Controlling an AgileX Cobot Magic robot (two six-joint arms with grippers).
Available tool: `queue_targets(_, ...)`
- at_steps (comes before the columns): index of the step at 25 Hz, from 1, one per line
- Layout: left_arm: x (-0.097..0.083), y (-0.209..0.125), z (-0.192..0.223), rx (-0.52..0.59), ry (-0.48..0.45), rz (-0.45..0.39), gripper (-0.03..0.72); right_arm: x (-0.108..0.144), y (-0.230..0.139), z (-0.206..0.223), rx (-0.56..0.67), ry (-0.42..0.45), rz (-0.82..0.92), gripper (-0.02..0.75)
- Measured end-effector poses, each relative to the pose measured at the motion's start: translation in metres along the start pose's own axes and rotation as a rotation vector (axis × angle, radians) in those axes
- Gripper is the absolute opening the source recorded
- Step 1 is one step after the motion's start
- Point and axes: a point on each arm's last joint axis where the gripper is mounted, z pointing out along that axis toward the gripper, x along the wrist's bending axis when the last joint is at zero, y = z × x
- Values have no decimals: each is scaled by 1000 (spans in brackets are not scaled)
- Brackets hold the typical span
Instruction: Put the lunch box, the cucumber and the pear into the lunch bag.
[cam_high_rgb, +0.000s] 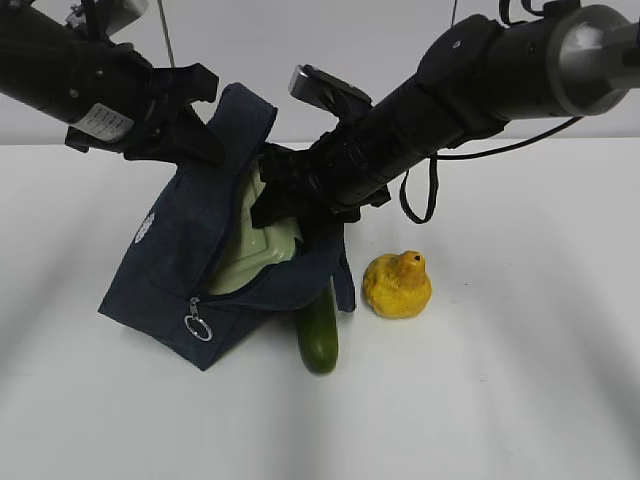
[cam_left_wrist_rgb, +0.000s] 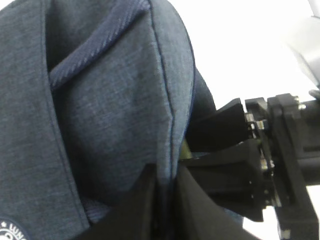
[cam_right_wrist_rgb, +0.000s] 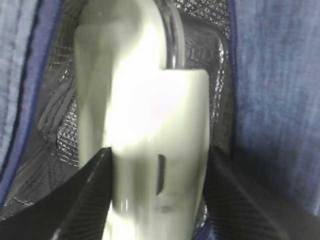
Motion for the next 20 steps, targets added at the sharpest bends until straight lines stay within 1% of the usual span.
queue_targets(5, 0, 0, 0, 1, -1, 2, 12, 1, 2, -1, -6, 1, -2, 491)
queue_targets(11, 0, 0, 0, 0, -2, 3, 12, 2, 3, -2, -9, 0, -9, 502)
queue_targets(14, 0, 0, 0, 1, -1, 3, 12, 4, 9, -6, -13, -18, -55, 503)
queue_targets(17, 0, 0, 0, 2, 4, 9, 12, 7, 15, -15, -8, -62, -98, 503)
queue_targets(20, 1, -1, 0, 7, 16, 23, 12, 6, 23, -34, 27, -169, -147, 495)
